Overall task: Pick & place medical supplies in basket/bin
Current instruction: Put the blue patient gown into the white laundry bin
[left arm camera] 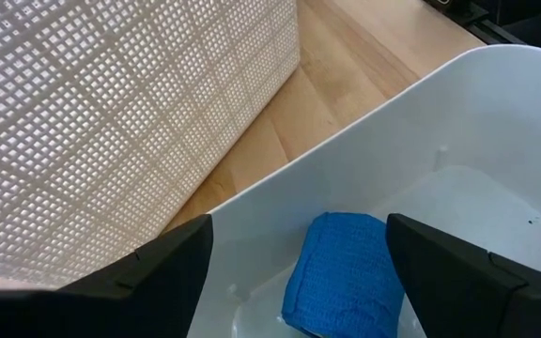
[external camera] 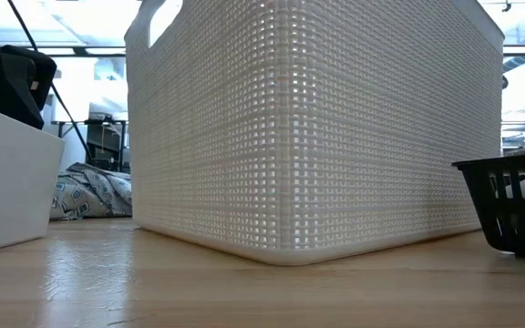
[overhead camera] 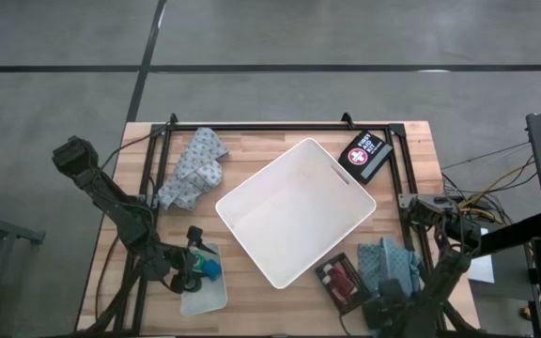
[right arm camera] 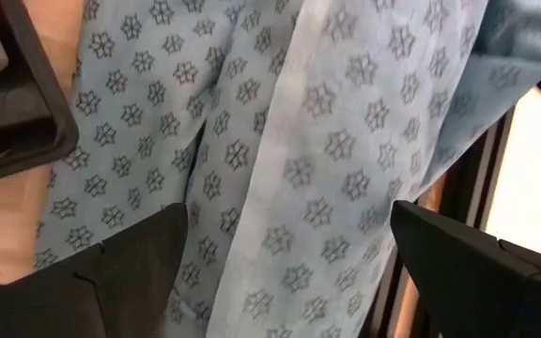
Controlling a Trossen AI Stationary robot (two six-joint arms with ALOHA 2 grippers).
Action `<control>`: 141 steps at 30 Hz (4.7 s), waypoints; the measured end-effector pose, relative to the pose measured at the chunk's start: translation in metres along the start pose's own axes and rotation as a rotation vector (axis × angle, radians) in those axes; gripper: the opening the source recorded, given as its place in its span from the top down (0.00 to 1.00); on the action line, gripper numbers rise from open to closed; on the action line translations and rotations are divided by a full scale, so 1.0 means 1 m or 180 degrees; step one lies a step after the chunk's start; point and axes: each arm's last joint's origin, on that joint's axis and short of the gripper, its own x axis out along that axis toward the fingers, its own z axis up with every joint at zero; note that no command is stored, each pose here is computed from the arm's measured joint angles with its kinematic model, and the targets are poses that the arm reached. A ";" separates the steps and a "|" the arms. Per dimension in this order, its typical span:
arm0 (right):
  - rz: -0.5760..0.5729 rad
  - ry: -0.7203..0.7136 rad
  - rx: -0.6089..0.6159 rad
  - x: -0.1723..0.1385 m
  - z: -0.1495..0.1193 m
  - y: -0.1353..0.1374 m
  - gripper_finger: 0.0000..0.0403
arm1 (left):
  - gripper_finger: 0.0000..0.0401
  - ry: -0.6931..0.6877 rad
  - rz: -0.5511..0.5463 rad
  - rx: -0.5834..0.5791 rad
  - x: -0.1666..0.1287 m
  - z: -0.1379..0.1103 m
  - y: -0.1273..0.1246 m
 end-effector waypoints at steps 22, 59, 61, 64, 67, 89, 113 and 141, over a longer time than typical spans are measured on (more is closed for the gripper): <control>-0.0012 -0.0432 -0.0155 0.041 -0.030 0.001 0.09 | 0.20 0.0014 0.0002 0.0009 0.000 0.000 0.000; 0.0156 -0.0450 -0.0211 0.040 -0.032 0.004 0.76 | 0.20 0.0013 0.0003 0.0007 0.000 0.000 0.000; 0.0158 -0.0450 -0.0211 0.040 -0.032 0.004 0.76 | 0.20 0.0013 0.0002 0.0008 0.000 0.000 0.000; 0.0169 -0.0437 -0.0212 0.038 -0.031 0.003 0.77 | 0.20 0.0014 0.0003 0.0008 0.000 0.000 0.000; 0.0175 -0.0433 -0.0202 0.035 -0.030 0.001 0.77 | 0.20 0.0014 0.0003 0.0008 0.000 0.000 0.000; 0.0076 -0.0609 -0.0171 -0.001 -0.024 -0.008 0.77 | 0.20 0.0019 0.0004 0.0011 0.000 -0.001 0.000; 0.0524 0.0110 -0.0479 -0.066 -0.040 -0.013 0.75 | 0.20 0.0019 0.0004 0.0012 0.000 -0.001 0.000; 0.1033 0.0742 -0.0434 -0.127 -0.042 -0.031 0.75 | 0.20 0.0050 0.0011 0.0032 0.000 -0.002 0.000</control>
